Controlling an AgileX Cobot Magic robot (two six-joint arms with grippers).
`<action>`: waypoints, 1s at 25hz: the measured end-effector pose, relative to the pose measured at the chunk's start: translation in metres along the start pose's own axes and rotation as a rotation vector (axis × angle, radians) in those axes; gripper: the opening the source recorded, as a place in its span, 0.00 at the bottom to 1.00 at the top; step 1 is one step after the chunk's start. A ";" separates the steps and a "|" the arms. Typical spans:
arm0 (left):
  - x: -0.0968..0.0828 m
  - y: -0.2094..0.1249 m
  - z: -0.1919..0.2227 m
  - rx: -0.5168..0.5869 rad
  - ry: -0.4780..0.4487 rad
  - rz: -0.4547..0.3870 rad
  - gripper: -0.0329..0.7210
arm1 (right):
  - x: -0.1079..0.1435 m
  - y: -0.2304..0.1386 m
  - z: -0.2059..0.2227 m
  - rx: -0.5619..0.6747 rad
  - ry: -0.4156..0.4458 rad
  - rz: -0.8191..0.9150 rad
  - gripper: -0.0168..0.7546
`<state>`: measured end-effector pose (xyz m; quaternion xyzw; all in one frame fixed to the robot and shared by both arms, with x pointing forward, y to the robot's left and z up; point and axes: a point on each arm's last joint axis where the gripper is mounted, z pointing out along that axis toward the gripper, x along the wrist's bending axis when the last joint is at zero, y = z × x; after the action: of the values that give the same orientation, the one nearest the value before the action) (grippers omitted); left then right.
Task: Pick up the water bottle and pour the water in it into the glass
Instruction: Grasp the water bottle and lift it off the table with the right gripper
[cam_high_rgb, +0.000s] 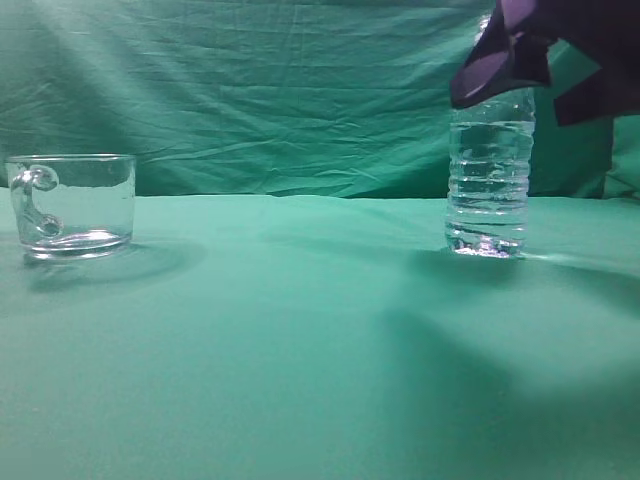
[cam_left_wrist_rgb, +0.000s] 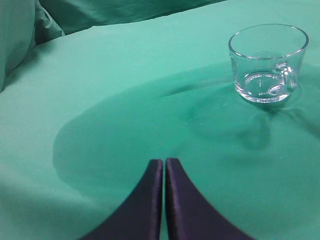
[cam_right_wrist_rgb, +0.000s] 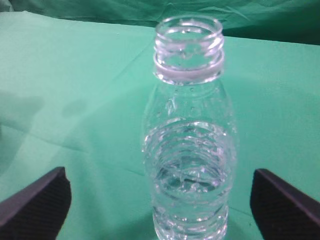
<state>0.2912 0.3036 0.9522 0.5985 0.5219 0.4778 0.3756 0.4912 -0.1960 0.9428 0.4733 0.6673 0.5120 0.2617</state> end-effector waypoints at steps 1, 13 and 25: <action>0.000 0.000 0.000 0.000 0.000 0.000 0.04 | -0.001 -0.002 0.005 -0.006 -0.004 0.012 0.86; 0.000 0.000 0.000 0.000 0.000 0.000 0.04 | -0.013 -0.014 0.050 -0.049 -0.044 0.061 0.86; 0.000 0.000 0.000 0.000 0.000 0.000 0.04 | -0.011 -0.015 0.055 -0.068 -0.013 0.025 0.60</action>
<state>0.2912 0.3036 0.9522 0.5985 0.5219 0.4778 0.3756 0.5361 -0.1820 0.9087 0.4757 0.6419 0.5344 0.2758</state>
